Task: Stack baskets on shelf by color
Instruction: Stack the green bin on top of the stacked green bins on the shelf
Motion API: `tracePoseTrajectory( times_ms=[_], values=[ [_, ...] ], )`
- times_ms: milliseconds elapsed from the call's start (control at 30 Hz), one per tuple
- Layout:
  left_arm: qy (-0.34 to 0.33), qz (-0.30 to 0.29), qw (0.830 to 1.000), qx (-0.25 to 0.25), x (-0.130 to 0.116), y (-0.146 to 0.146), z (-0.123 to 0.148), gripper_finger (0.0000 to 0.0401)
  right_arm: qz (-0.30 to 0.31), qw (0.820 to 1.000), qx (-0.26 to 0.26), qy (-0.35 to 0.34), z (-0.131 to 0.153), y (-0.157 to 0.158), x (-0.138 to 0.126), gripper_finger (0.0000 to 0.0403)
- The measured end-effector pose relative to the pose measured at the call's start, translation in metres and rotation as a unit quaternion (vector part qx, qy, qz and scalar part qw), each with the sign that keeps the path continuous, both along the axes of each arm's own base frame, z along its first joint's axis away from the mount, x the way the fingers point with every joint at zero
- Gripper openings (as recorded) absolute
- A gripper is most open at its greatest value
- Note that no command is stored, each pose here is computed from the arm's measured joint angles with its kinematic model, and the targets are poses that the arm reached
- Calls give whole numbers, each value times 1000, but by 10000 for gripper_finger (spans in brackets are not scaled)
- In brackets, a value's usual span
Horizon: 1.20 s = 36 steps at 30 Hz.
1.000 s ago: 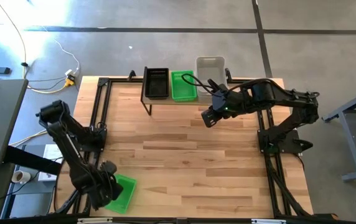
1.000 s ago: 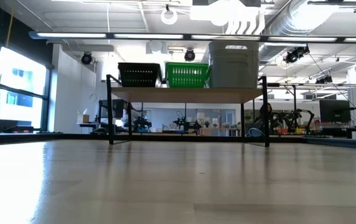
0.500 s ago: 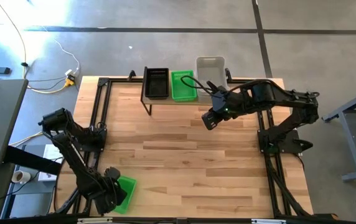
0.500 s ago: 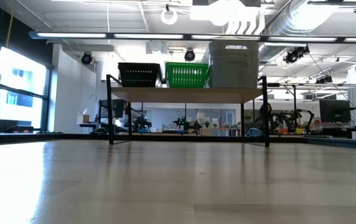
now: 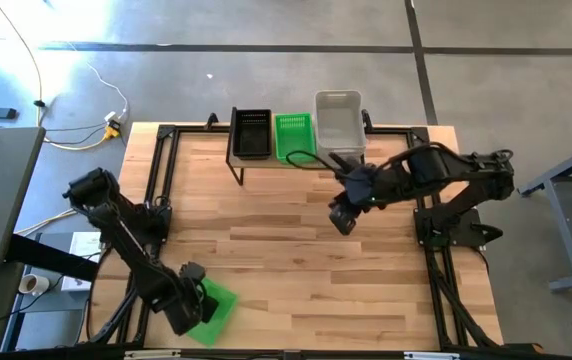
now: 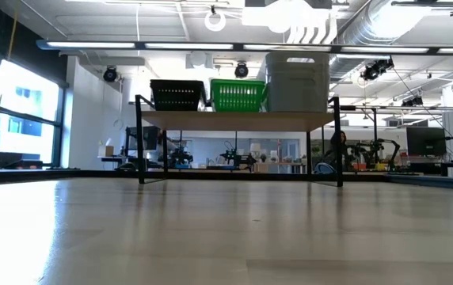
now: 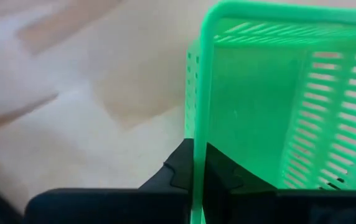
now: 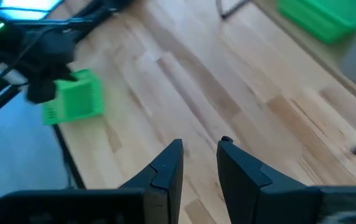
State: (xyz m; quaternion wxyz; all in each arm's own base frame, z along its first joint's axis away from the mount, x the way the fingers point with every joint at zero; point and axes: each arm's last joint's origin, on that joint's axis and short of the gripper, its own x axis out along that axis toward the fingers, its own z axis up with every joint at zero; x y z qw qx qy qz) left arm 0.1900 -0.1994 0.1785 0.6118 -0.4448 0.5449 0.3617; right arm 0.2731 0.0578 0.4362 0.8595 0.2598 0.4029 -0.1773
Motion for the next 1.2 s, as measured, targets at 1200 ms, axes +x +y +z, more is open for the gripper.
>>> tracePoseTrajectory(
  times_ms=[1200],
  values=[
    [-190, 70, 975, 90, 99, 147, 92, 0, 377, 911, -159, -55, -58, 90, 85, 108]
  ],
)
